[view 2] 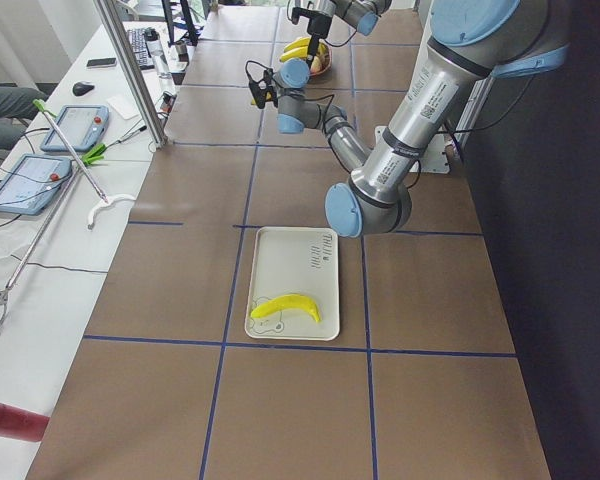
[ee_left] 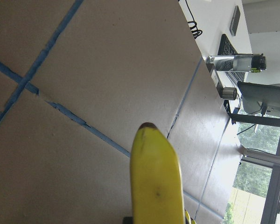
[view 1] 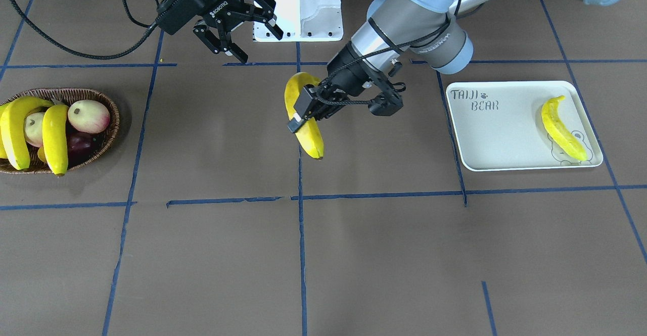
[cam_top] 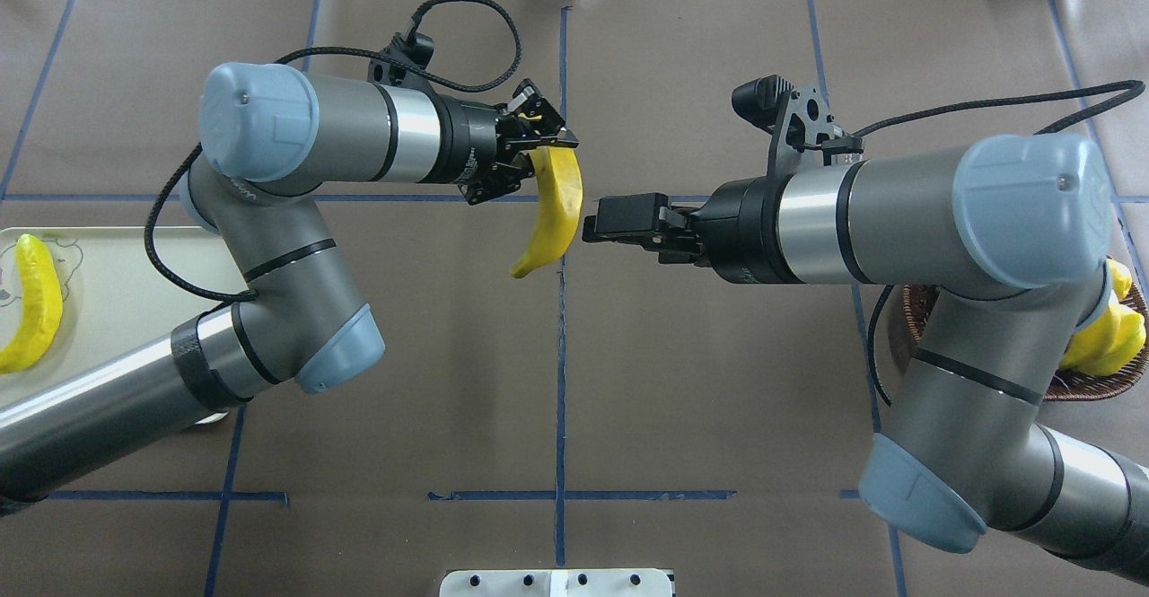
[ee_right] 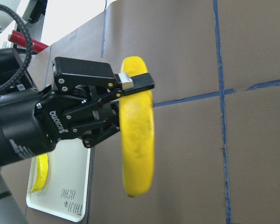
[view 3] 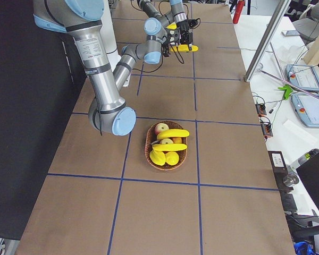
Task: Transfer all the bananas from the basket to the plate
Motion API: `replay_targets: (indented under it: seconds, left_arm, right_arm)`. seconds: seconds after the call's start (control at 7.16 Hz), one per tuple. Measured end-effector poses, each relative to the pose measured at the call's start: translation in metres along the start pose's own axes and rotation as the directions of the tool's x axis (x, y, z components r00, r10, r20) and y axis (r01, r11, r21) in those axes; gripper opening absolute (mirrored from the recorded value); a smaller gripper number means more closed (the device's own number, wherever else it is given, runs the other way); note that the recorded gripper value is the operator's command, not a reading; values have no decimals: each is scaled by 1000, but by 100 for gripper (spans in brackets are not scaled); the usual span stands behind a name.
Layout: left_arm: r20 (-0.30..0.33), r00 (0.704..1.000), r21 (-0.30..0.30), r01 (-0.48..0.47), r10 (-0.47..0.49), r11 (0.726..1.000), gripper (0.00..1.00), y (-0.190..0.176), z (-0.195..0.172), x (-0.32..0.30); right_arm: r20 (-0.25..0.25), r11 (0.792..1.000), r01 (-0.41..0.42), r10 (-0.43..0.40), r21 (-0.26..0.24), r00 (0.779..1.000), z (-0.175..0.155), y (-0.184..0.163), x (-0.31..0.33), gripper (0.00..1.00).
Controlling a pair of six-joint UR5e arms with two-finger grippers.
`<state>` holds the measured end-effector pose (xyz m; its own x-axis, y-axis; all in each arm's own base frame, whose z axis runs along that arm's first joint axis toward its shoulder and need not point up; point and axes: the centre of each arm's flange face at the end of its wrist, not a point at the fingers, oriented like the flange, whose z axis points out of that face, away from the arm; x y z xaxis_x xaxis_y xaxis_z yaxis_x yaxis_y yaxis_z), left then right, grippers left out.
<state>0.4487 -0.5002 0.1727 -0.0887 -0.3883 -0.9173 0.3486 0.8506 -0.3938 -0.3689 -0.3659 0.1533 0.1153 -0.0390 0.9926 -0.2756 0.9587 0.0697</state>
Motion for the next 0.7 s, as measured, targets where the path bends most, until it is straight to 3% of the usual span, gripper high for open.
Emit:
replay_targets:
  seconds: [0.28,0.56,0.7]
  left_arm:
    - [224,966,34,-144,133,989,0,-87,-62,-67]
    - [417,871,26,-298,261,954,0,-142,-146,-187]
    - [493,818,15,-347,295,938,0,-160,-174,-237]
  right_arm:
    - [-40,1000,-10,11,10,999,-12,-4,23,100]
    - [-172,999,13,-7,34,985,-32,-27,55,100]
    - [-249,999,47,-41,18,968,-38,-34,64,100]
